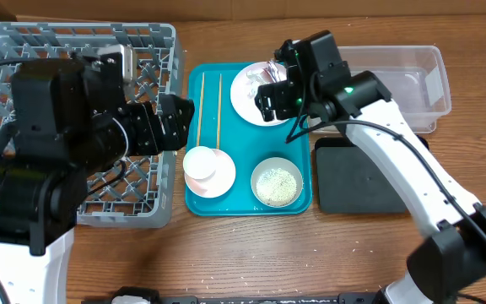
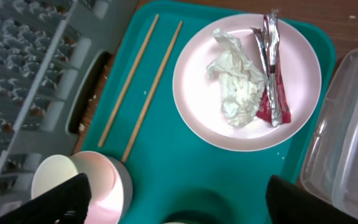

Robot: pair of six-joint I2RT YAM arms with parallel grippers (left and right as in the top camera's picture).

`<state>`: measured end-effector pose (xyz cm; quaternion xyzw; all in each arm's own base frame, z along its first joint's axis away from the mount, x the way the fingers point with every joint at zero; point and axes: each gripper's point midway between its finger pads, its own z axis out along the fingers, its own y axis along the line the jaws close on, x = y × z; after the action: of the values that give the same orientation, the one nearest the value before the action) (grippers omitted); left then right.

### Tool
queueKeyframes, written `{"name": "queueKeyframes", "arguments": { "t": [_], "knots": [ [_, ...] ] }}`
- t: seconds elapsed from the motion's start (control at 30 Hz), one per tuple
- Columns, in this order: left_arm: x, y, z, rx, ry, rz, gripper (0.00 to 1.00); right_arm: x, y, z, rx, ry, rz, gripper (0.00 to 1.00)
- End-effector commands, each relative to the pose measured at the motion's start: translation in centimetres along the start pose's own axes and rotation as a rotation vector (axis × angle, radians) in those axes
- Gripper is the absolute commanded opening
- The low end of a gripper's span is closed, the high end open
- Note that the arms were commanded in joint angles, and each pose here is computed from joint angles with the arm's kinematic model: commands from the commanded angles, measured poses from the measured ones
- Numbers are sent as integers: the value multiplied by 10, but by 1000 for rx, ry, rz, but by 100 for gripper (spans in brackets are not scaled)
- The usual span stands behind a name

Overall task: Sort waste into correct bins and load items into the dishwasher
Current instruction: 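Reach the right gripper to the red wrapper on the white plate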

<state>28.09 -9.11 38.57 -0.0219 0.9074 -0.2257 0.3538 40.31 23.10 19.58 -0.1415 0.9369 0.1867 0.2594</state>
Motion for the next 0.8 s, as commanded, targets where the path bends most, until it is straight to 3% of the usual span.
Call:
{"name": "queueKeyframes", "arguments": {
  "t": [0.0, 0.13, 0.3, 0.47, 0.53, 0.57, 0.6, 0.63, 0.77],
  "knots": [
    [9, 7, 7, -30, 58, -36, 100, -7, 8, 1, -23, -12, 1, 92],
    [17, 12, 14, -49, 114, -55, 100, -13, 4, 7, 11, -39, -7, 89],
    [18, 16, 27, -61, 149, -67, 100, -35, -14, 29, 94, -133, -19, 74],
    [19, 19, 40, -61, 188, -80, 100, -22, -29, 90, 102, -100, -17, 74],
    [30, 3, 41, 39, 253, -62, 100, -13, -39, 130, 108, -77, -38, 75],
    [32, -4, 39, 85, 266, -27, 95, -10, -40, 136, 109, -72, -37, 75],
    [34, -11, 37, 126, 271, 0, 79, -7, -43, 143, 111, -63, -35, 75],
    [34, -15, 34, 149, 268, 18, 72, -2, -45, 150, 114, -51, -34, 75],
    [30, -16, 14, 137, 187, 109, 75, 14, -53, 171, 125, -4, -28, 71]
  ]
}}
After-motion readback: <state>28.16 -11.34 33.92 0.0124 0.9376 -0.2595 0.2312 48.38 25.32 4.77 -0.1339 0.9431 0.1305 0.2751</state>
